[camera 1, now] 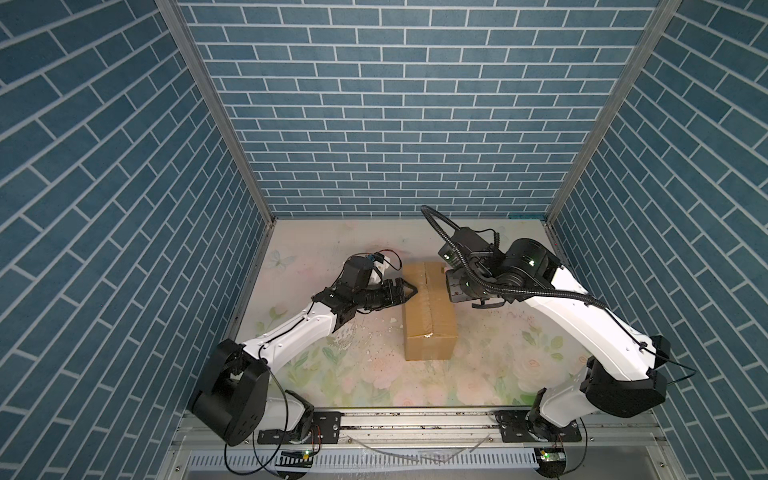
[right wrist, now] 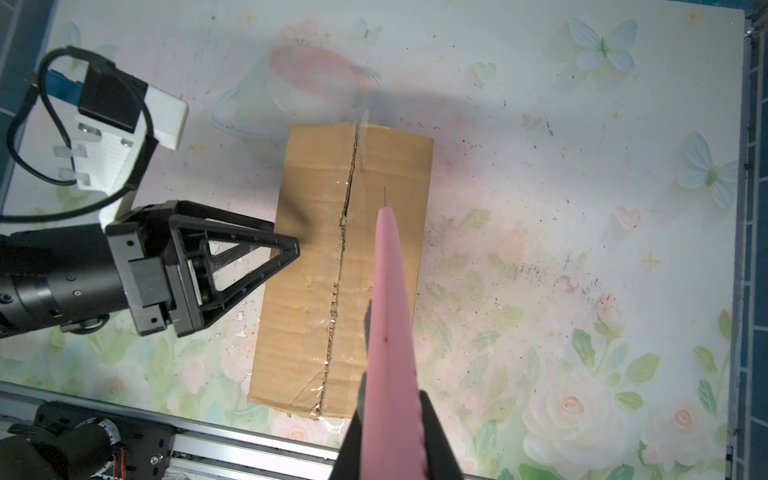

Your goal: Unpack the express box

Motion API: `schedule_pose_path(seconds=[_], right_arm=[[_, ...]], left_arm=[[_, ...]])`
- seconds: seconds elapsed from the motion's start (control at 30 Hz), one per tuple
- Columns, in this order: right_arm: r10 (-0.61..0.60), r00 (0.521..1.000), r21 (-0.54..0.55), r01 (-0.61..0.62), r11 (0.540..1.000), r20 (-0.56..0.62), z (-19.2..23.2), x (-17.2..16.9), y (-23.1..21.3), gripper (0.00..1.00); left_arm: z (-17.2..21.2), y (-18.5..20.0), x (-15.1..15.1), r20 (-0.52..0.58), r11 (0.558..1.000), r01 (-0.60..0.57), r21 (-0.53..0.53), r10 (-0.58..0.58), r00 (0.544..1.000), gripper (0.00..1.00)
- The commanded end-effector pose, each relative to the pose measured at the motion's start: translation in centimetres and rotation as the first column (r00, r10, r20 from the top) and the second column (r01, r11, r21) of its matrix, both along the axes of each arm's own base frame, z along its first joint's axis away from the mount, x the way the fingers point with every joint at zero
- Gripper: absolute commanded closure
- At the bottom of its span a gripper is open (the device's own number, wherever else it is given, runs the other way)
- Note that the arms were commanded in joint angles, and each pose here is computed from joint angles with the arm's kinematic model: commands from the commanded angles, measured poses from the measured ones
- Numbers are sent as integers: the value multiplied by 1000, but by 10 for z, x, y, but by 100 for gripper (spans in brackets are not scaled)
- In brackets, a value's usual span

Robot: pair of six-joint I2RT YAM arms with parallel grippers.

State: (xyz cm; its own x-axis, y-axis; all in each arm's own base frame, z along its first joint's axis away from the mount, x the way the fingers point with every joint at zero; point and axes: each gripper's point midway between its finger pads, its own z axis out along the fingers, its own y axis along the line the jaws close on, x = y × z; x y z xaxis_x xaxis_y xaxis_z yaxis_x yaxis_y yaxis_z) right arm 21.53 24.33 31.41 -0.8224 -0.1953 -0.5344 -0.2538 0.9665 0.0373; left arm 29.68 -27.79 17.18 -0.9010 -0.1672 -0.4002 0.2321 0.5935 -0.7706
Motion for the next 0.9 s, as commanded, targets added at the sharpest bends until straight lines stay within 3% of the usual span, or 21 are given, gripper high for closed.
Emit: schedule_pose_path(seconds=[0.0, 0.4, 0.87], right_arm=[[-36, 999, -15, 36, 999, 16, 4, 2, -2, 100], [-26, 1000, -35, 27, 999, 5, -2, 8, 13, 100], [-26, 1000, -68, 24, 997, -18, -12, 17, 29, 100]], left_arm=[[18, -6, 18, 80, 1000, -11, -23, 13, 997, 15], [24, -14, 47, 114, 1000, -19, -25, 22, 993, 15], [-16, -7, 53, 69, 996, -59, 62, 54, 996, 18]])
